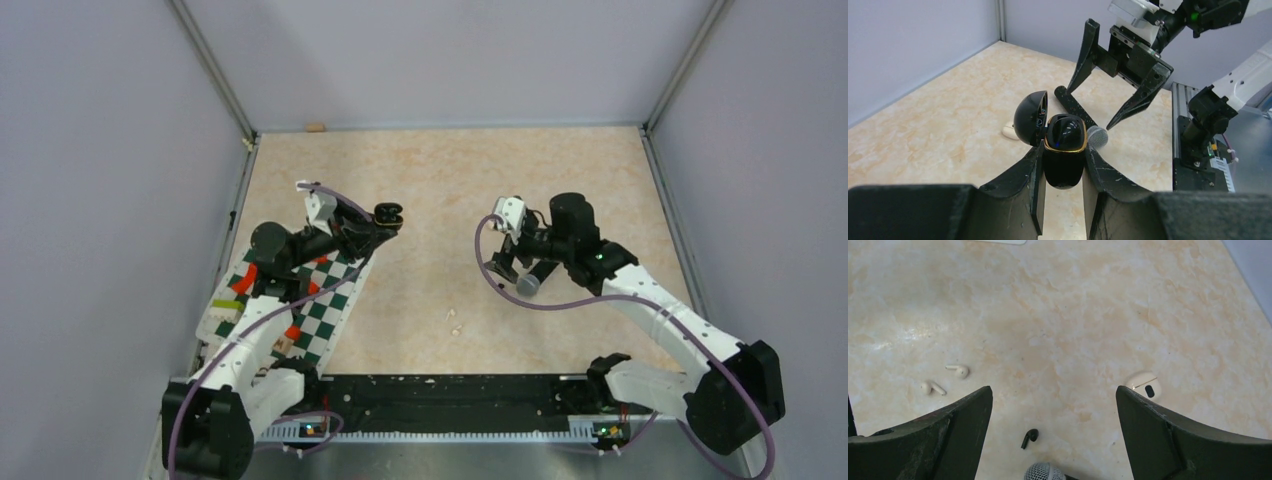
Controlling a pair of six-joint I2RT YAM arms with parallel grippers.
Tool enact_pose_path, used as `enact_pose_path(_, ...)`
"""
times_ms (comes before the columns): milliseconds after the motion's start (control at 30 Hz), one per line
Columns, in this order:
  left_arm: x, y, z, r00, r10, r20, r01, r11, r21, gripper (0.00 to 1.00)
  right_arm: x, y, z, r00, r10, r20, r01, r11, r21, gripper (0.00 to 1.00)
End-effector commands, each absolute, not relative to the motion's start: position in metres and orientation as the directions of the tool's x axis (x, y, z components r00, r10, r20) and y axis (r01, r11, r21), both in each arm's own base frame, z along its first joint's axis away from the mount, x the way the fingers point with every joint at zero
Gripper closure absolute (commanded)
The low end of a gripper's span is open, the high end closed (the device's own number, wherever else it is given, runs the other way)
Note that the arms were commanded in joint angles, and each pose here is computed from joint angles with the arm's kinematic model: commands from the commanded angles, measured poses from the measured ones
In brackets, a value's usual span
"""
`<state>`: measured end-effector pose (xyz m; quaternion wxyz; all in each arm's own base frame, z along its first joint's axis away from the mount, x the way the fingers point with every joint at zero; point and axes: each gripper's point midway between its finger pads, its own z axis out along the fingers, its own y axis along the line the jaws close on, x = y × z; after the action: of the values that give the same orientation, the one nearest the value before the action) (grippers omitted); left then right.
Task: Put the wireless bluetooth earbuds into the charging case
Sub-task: Adjust the earbud at the center of the board.
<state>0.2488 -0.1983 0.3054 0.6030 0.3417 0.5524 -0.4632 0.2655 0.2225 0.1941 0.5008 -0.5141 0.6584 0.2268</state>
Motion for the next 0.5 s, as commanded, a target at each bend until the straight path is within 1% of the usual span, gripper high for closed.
enact_pose_path(0,0.234,-0.198,0.301,0.091,-0.191,-0.977,0.954,0.298,0.031,1.00,0.270,0.214,0.180,0.072,-0.517,-0.853,-0.899,0.337,-0.281,0.09)
enact_pose_path(100,0.213,-0.205,0.282,0.079,-0.124,-0.989,0.987,0.148,0.061,1.00,0.272,0.204,0.151,0.050,-0.602,-0.797,-0.905,0.310,-0.290,0.09)
enact_pose_path(167,0.209,-0.206,0.281,0.058,-0.113,-0.992,0.993,0.108,0.046,1.00,0.276,0.202,0.135,0.004,-0.647,-0.762,-0.917,0.301,-0.260,0.09)
enact_pose_path(233,0.210,-0.206,0.281,0.074,-0.132,-0.988,0.991,0.125,0.057,1.00,0.280,0.200,0.121,-0.052,-0.689,-0.723,-0.932,0.293,-0.212,0.11)
enact_pose_path(300,0.213,-0.204,0.285,0.096,-0.174,-0.980,0.983,0.173,0.066,1.00,0.287,0.198,0.108,-0.124,-0.729,-0.673,-0.940,0.304,-0.156,0.13)
enact_pose_path(333,0.213,-0.204,0.285,0.096,-0.188,-0.977,0.981,0.185,0.060,1.00,0.289,0.197,0.100,-0.158,-0.751,-0.641,-0.944,0.306,-0.126,0.16)
enact_pose_path(467,0.210,-0.207,0.276,0.079,-0.191,-0.978,0.983,0.176,0.044,1.00,0.298,0.191,0.075,-0.274,-0.822,-0.499,-0.945,0.327,-0.020,0.25)
